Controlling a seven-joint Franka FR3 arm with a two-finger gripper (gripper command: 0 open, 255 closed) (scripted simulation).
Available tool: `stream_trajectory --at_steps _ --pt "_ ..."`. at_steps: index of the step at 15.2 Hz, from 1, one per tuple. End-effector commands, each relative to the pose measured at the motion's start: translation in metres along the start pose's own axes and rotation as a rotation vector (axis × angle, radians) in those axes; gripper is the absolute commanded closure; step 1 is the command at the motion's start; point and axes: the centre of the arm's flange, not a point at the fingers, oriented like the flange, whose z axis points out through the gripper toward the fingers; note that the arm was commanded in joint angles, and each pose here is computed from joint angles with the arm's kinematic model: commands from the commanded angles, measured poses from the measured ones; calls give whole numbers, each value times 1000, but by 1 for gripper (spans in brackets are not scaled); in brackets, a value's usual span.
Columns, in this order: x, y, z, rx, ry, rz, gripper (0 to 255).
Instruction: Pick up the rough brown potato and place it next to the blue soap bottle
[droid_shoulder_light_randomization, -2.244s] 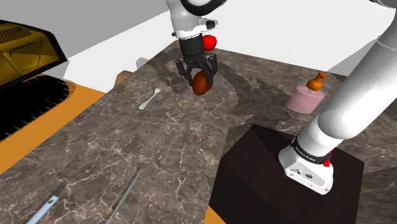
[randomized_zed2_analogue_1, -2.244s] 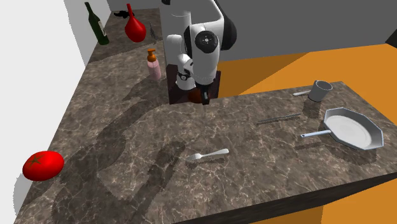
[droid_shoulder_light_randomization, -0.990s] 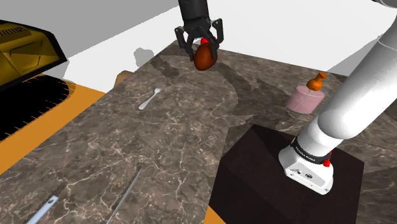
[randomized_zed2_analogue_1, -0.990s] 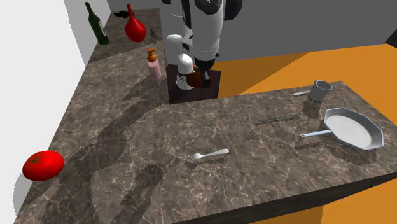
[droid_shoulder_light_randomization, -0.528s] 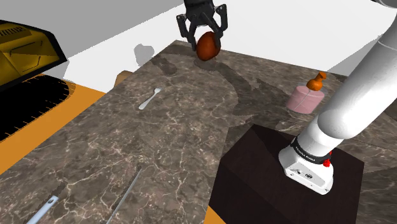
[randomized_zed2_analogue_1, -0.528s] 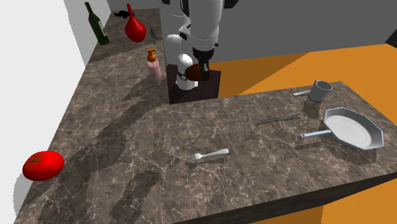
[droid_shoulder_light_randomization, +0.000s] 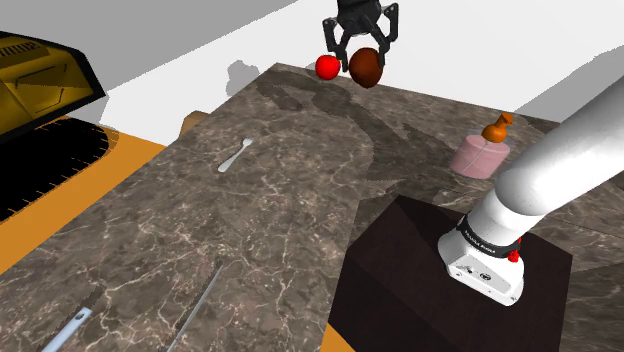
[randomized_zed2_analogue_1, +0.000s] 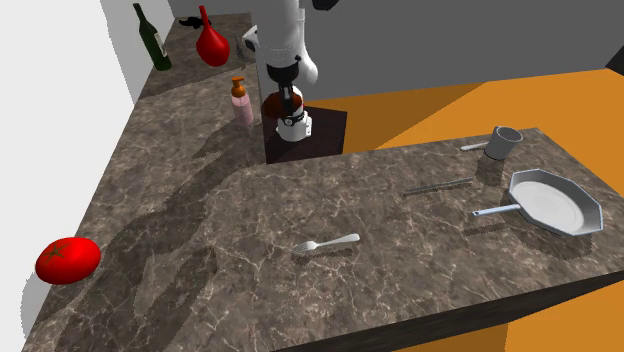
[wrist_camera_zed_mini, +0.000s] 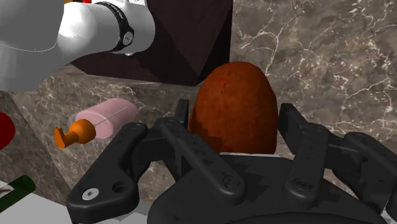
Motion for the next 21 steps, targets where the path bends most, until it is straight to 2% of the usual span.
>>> stream_trajectory --at_steps 1,21 --pt "20 17 5 0 -1 -2 255" --pt "225 177 49 0 -1 -2 255"
